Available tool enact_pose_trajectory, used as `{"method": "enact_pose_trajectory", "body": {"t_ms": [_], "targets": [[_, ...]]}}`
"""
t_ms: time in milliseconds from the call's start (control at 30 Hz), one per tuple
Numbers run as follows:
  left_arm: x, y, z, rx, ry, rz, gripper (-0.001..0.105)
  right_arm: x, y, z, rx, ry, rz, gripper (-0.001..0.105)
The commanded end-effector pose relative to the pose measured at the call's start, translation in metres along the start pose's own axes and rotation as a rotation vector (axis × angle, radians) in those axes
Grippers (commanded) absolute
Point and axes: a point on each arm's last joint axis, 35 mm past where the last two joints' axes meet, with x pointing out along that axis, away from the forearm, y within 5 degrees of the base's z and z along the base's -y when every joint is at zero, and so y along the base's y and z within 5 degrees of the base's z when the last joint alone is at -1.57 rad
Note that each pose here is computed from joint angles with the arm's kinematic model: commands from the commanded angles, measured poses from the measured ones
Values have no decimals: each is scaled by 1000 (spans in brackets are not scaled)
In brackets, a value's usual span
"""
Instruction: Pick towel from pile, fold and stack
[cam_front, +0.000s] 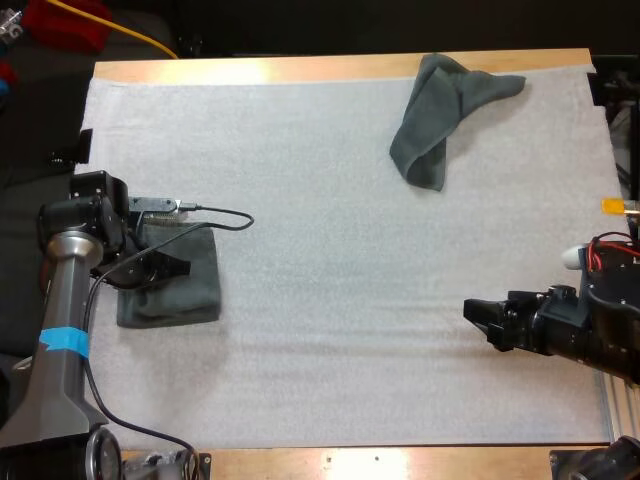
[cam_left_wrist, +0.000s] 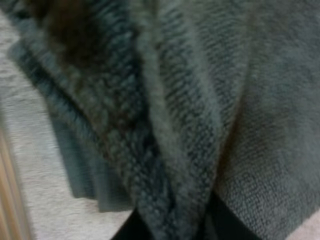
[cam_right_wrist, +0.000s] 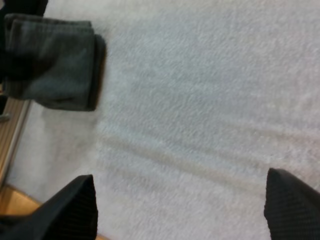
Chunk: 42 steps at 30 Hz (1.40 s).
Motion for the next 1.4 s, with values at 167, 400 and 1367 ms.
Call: {"method": "enact_pose_trajectory", "body": {"t_ms": [167, 400, 1367], "targets": [[-2, 5, 0, -13, -13, 132, 72, -2, 3, 2, -16, -9, 46, 68], [-9, 2, -1, -59, 5, 69, 63, -2, 3, 2, -17, -13, 48, 68], [52, -5, -19, -116, -22, -87, 63, -4, 11, 17, -45, -132, 189, 68]]}}
